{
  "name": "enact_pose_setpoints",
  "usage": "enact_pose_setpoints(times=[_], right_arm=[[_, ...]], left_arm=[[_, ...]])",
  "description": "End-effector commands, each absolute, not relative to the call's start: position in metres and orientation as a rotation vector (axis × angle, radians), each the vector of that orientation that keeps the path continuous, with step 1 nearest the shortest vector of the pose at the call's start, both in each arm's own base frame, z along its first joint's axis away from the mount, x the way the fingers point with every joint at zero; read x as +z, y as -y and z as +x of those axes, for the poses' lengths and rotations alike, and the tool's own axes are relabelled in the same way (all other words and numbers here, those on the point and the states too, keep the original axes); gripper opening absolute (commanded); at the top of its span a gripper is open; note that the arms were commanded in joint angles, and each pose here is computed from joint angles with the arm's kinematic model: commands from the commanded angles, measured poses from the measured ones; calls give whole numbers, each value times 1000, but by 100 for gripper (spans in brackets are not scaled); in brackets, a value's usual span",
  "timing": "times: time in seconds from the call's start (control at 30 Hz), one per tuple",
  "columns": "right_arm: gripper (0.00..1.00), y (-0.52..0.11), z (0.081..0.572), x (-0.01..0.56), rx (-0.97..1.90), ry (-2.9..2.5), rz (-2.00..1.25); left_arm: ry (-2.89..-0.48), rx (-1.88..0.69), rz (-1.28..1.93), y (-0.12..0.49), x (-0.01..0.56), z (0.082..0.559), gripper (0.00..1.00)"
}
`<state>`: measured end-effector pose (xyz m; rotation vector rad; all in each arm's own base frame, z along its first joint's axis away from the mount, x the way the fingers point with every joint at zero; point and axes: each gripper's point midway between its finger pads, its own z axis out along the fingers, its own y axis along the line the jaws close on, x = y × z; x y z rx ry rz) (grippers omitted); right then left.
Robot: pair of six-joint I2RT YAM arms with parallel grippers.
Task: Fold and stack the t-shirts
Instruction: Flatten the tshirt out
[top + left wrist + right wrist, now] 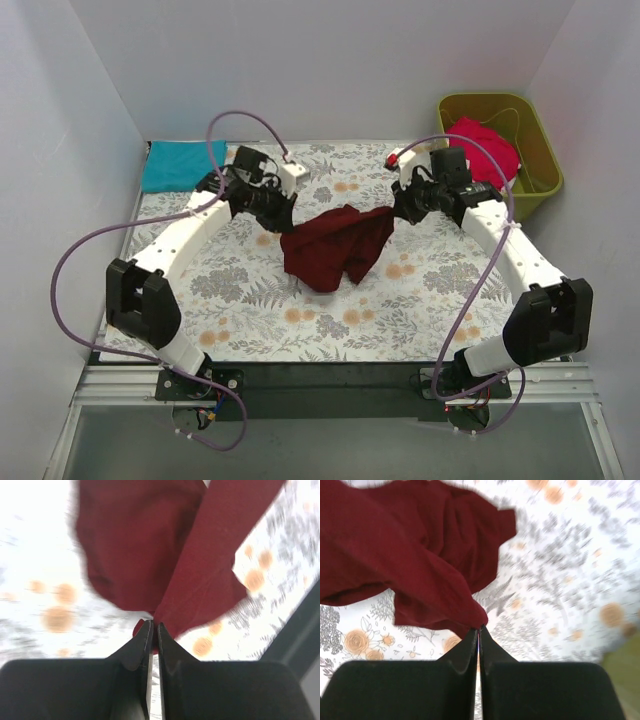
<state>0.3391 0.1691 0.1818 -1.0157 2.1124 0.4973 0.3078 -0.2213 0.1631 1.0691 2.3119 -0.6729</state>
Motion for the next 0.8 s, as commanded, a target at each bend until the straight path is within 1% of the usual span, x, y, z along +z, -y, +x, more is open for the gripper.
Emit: enact_pose_setpoints(times=[0.0, 0.07, 0.1, 0.13, 0.2, 0.23, 0.3, 0.33, 0.43, 0.47, 0.53, 0.6, 0.67, 0.7, 0.73, 0.77], right_arm=[[1, -172, 361, 265, 408, -1883, -1019], [1, -172, 369, 283, 380, -1847, -1023], [1, -173, 375, 312, 353, -1784, -1016], [1, -173, 380, 318, 335, -1769, -1023], [1, -172, 385, 343, 299, -1719, -1016], [1, -172, 387, 369, 274, -1662, -1007], [1, -172, 384, 394, 258, -1608, -1000], [1, -171, 383, 420, 235, -1552, -985], [1, -170, 369, 468, 195, -1438, -970], [1, -170, 364, 480, 188, -1407, -967], [1, -169, 346, 512, 176, -1321, -959], [1, -170, 325, 532, 189, -1265, -953], [1, -172, 310, 541, 220, -1235, -953], [1, -172, 297, 544, 242, -1228, -952], [1, -174, 290, 541, 266, -1224, -963], [1, -177, 289, 527, 294, -1254, -977]], left_arm=[[-2136, -591, 928, 207, 253, 338, 0], [-2105, -542, 860, 204, 275, 354, 0], [-2090, -505, 825, 200, 285, 362, 0], [-2048, -458, 761, 195, 310, 373, 0], [-1992, -400, 683, 185, 336, 385, 0], [-1932, -333, 617, 175, 362, 392, 0], [-1877, -290, 548, 165, 387, 395, 0], [-1833, -238, 494, 155, 403, 398, 0], [-1711, -157, 390, 133, 449, 389, 0], [-1655, -145, 363, 126, 470, 379, 0], [-1574, -128, 324, 117, 498, 369, 0], [-1497, -126, 289, 107, 528, 350, 0], [-1467, -199, 362, 119, 538, 332, 0], [-1441, -257, 420, 127, 543, 315, 0], [-1456, -303, 478, 135, 535, 305, 0], [-1452, -402, 576, 153, 528, 290, 0]])
